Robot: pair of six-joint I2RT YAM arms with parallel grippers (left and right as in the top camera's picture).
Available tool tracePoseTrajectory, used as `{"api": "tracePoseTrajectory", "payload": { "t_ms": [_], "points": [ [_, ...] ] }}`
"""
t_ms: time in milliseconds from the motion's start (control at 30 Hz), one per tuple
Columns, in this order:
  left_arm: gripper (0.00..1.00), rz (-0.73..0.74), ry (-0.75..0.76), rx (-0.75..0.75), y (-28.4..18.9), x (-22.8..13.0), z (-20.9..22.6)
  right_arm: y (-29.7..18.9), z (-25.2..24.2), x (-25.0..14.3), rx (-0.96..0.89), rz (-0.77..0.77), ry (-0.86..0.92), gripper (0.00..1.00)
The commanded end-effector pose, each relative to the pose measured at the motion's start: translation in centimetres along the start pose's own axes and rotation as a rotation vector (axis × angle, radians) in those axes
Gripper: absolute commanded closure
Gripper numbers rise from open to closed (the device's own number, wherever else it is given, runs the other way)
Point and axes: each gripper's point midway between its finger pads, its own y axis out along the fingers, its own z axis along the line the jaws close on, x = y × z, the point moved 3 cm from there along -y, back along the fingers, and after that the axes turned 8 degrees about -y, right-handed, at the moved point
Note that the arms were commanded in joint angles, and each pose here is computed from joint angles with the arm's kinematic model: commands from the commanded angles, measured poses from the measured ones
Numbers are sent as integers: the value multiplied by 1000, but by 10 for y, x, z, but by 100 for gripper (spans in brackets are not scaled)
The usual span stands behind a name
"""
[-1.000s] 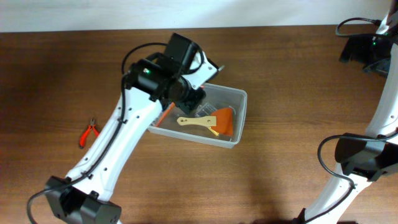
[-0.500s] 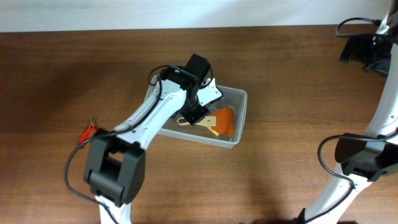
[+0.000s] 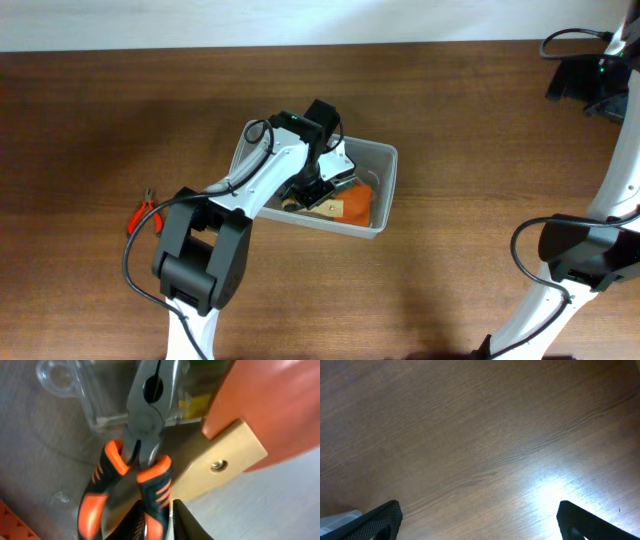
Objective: Pack container
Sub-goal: 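Lift the orange-black pliers and lower them into the container, then open left gripper and withdraw it from the container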
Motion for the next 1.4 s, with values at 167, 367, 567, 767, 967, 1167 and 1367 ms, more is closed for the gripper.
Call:
{"api": "tracePoseTrajectory", "payload": {
  "t_ms": [167, 367, 567, 767, 967, 1167, 1367],
  "points": [
    [75, -65, 18, 22, -54, 22, 2, -8, -2, 1, 0, -23, 13, 1],
    [75, -168, -38, 86, -119, 37, 14, -8, -2, 1, 0, -24, 13, 1],
    [76, -226, -425, 229, -167, 16, 71, -8, -2, 1, 0, -24, 13, 1],
    [76, -186, -836, 242, -175, -43, 139, -8, -2, 1, 0, -24, 13, 1],
    [75, -133, -1011, 249, -181, -103, 188, -8, -2, 1, 0, -24, 13, 1],
    [75, -123, -1031, 261, -186, -134, 211, -8, -2, 1, 0, -23, 13, 1],
    [75, -204, -1040, 289, -216, -142, 204, -8, -2, 1, 0, -24, 13, 1]
  ]
}}
